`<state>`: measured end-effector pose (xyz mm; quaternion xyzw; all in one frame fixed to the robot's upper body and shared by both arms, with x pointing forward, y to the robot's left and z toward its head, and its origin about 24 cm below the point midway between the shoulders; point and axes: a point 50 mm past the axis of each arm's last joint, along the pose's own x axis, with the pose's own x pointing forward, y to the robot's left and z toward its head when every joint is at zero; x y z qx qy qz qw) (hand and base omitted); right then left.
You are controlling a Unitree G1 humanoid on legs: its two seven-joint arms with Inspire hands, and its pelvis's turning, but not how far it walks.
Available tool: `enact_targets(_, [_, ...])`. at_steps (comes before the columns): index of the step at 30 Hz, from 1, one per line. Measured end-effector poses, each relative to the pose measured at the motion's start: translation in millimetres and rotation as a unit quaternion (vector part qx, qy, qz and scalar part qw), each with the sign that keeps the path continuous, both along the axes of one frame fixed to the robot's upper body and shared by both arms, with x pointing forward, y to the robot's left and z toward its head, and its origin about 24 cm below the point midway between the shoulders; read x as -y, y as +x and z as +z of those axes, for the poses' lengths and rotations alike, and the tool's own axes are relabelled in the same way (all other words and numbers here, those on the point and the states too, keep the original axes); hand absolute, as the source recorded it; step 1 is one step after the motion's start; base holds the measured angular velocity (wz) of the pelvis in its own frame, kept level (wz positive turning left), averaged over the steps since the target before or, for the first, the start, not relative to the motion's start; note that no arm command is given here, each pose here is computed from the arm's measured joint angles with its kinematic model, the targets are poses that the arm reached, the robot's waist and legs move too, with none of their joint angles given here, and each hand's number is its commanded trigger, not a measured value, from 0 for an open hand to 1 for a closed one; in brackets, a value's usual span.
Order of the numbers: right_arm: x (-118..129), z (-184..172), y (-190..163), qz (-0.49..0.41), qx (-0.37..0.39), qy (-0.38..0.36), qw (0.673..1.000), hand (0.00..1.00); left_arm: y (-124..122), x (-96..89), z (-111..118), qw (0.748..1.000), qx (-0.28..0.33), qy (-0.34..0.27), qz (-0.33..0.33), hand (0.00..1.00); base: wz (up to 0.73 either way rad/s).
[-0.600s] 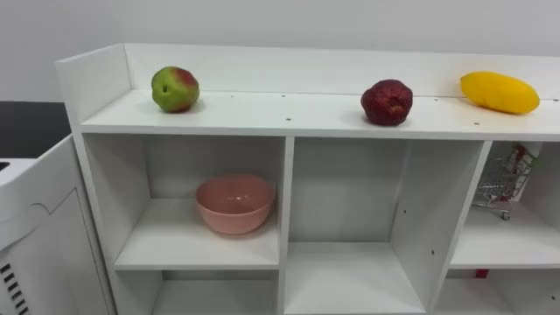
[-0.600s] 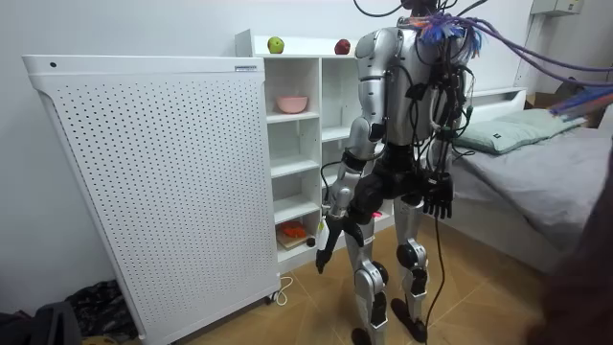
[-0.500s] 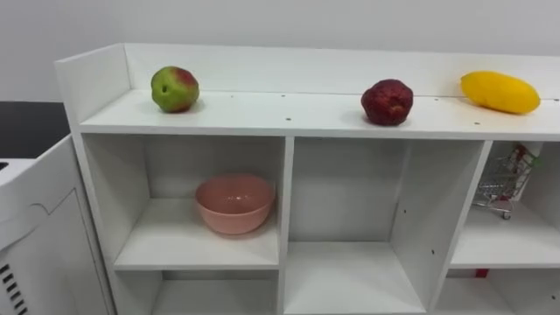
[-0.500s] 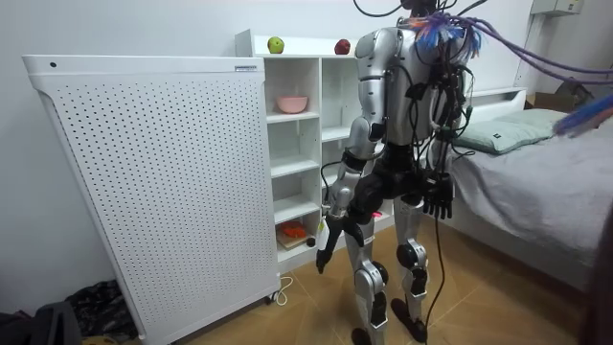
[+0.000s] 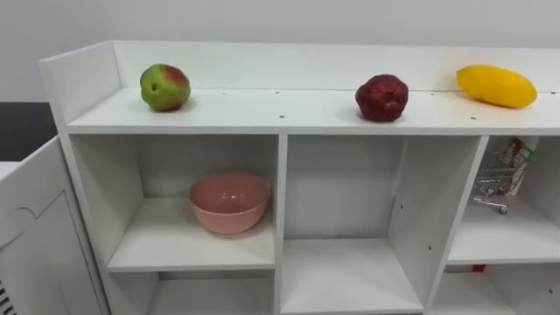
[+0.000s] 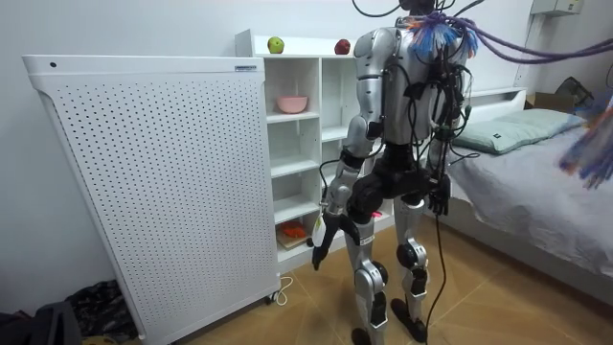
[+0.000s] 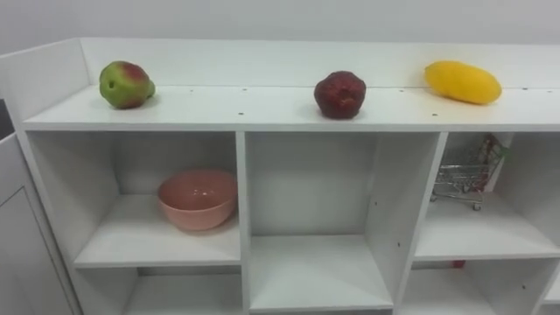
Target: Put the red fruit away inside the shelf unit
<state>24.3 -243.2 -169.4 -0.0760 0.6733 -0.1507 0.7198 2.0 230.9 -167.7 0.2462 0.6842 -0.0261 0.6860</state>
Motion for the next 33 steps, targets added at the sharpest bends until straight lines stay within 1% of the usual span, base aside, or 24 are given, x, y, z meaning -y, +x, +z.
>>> enact_targets(2, [2, 2, 12, -0.02, 0.035, -0.006, 0.999, 0.0, 4, 0.0, 0, 1.0, 0.014, 0.0, -0.002, 0.0, 0.0])
enact_targets(5, [8, 12, 46, -0.05, 0.116, -0.025, 0.992, 0.0, 9, -0.4, 1, 0.999, 0.033, 0.004, -0.006, 0.0, -0.02])
enact_targets(8, [10, 39, 101, -0.044, 0.256, -0.045, 0.965, 0.0, 15, -0.3, 2, 0.999, 0.051, 0.008, -0.011, 0.0, 0.0])
enact_targets(9, [9, 46, 112, -0.043, 0.282, -0.048, 0.957, 0.0, 16, -0.2, 2, 0.998, 0.054, 0.008, -0.012, 0.0, 0.0])
enact_targets(11, [6, 78, 147, -0.022, 0.388, -0.066, 0.919, 0.0, 19, -0.2, 2, 0.998, 0.067, 0.012, -0.015, 0.0, 0.02])
enact_targets(12, [5, 87, 154, -0.017, 0.411, -0.07, 0.909, 0.0, 19, -0.2, 2, 0.997, 0.07, 0.013, -0.016, 0.0, 0.03])
enact_targets(13, [2, 104, 167, -0.007, 0.455, -0.076, 0.887, 0.0, 20, -0.2, 2, 0.997, 0.075, 0.015, -0.017, 0.0, 0.0])
enact_targets(14, [0, 112, 173, -0.003, 0.475, -0.079, 0.876, 0.0, 20, -0.2, 3, 0.997, 0.078, 0.018, -0.018, 0.0, 0.0])
enact_targets(16, [-10, 143, 189, 0.031, 0.546, -0.1, 0.831, 0.0, 22, -0.5, 3, 0.996, 0.088, 0.025, -0.021, 0.0, 0.0])
enact_targets(17, [-13, 150, 192, 0.042, 0.558, -0.108, 0.821, 0.0, 21, -0.5, 3, 0.995, 0.089, 0.026, -0.021, 0.0, 0.0])
enact_targets(19, [-16, 171, 199, 0.054, 0.602, -0.129, 0.786, 0.0, 21, -0.1, 3, 0.995, 0.093, 0.026, -0.021, 0.0, 0.0])
enact_targets(20, [-17, 177, 200, 0.051, 0.612, -0.133, 0.778, 0.0, 20, 0.1, 3, 0.995, 0.094, 0.025, -0.021, 0.0, -0.09])
enact_targets(23, [-21, 214, 205, 0.055, 0.676, -0.158, 0.718, 0.0, 15, -1.1, 3, 0.995, 0.094, 0.026, -0.02, 0.0, -0.15])
enact_targets(24, [-22, 220, 206, 0.055, 0.686, -0.161, 0.707, 0.0, 14, -1.5, 3, 0.995, 0.094, 0.026, -0.02, 0.0, -0.04])
enact_targets(26, [-25, 242, 207, 0.053, 0.724, -0.167, 0.668, 0.0, 16, -1.4, 3, 0.995, 0.099, 0.025, -0.023, 0.0, 0.0])
enact_targets(27, [-26, 246, 207, 0.05, 0.732, -0.168, 0.658, 0.0, 16, -1.1, 3, 0.994, 0.102, 0.023, -0.024, 0.0, 0.0])
enact_targets(28, [-27, 254, 209, 0.047, 0.748, -0.169, 0.64, 0.0, 18, -0.3, 3, 0.994, 0.107, 0.021, -0.027, 0.0, 0.04])
enact_targets(32, [-32, 274, 219, 0.046, 0.778, -0.164, 0.605, 0.0, 16, 2.0, 2, 0.994, 0.103, 0.016, -0.037, 0.0, 0.0])
enact_targets(33, [-34, 281, 223, 0.046, 0.789, -0.161, 0.591, 0.0, 17, 1.9, 2, 0.994, 0.103, 0.016, -0.037, 0.0, -0.05])
